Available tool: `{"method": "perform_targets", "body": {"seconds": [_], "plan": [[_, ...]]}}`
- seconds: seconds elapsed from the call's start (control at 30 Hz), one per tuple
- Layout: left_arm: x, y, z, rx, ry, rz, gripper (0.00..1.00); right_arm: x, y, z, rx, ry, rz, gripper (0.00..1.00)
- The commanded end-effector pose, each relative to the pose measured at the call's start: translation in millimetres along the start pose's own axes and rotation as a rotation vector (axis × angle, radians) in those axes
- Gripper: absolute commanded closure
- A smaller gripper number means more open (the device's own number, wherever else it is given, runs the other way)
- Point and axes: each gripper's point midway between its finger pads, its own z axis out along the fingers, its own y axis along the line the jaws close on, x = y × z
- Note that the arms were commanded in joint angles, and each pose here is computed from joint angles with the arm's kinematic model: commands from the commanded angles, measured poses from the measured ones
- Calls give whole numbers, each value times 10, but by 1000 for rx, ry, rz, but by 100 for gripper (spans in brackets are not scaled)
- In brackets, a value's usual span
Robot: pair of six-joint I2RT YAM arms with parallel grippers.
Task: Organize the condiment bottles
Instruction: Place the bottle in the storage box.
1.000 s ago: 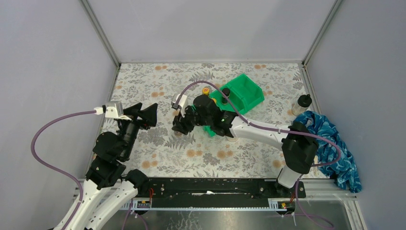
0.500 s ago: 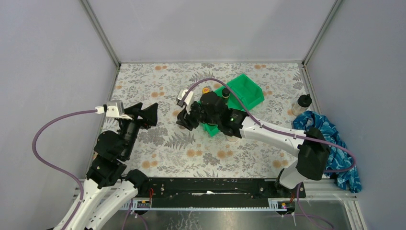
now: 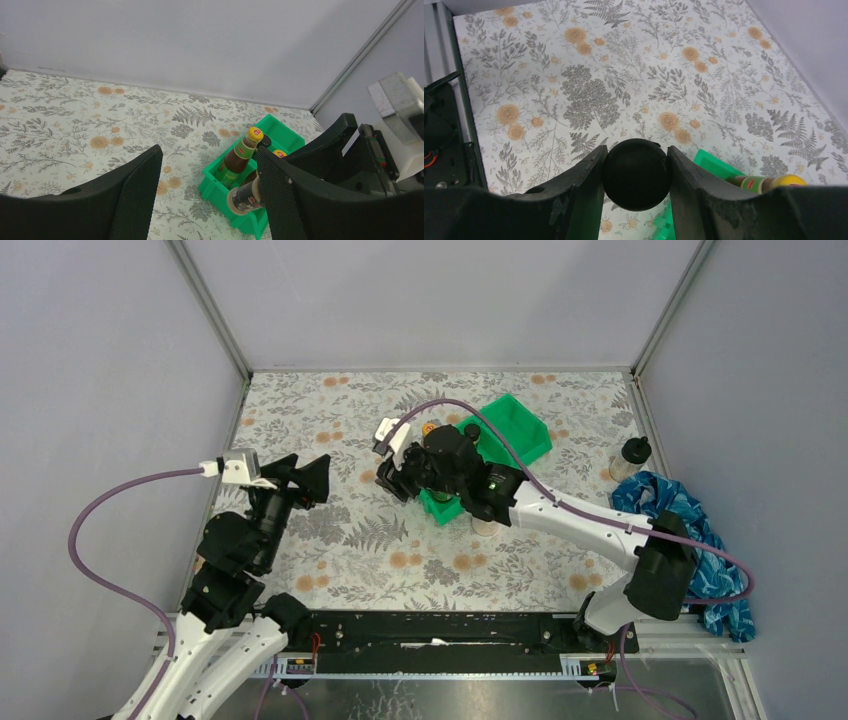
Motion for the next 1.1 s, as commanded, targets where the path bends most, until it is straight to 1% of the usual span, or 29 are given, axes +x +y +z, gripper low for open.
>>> {"method": "perform_targets", "body": {"seconds": [0.0, 0.4, 0.53, 0.83, 1.07], "plan": [[17, 5, 32, 4, -9, 12, 26, -500, -271, -221, 85, -112, -35, 100], [35, 5, 43, 5, -3, 13, 26, -676, -752, -333, 187, -131, -22, 100], [40, 7, 46, 5, -1, 14, 26, -666, -896, -392, 220, -110, -8, 100], [37, 2, 48, 8, -1, 13, 26, -737, -1066, -493, 282, -106, 11, 100], [49, 2, 50, 9, 2, 14, 26, -740, -1273, -622, 380, -91, 31, 100]]}}
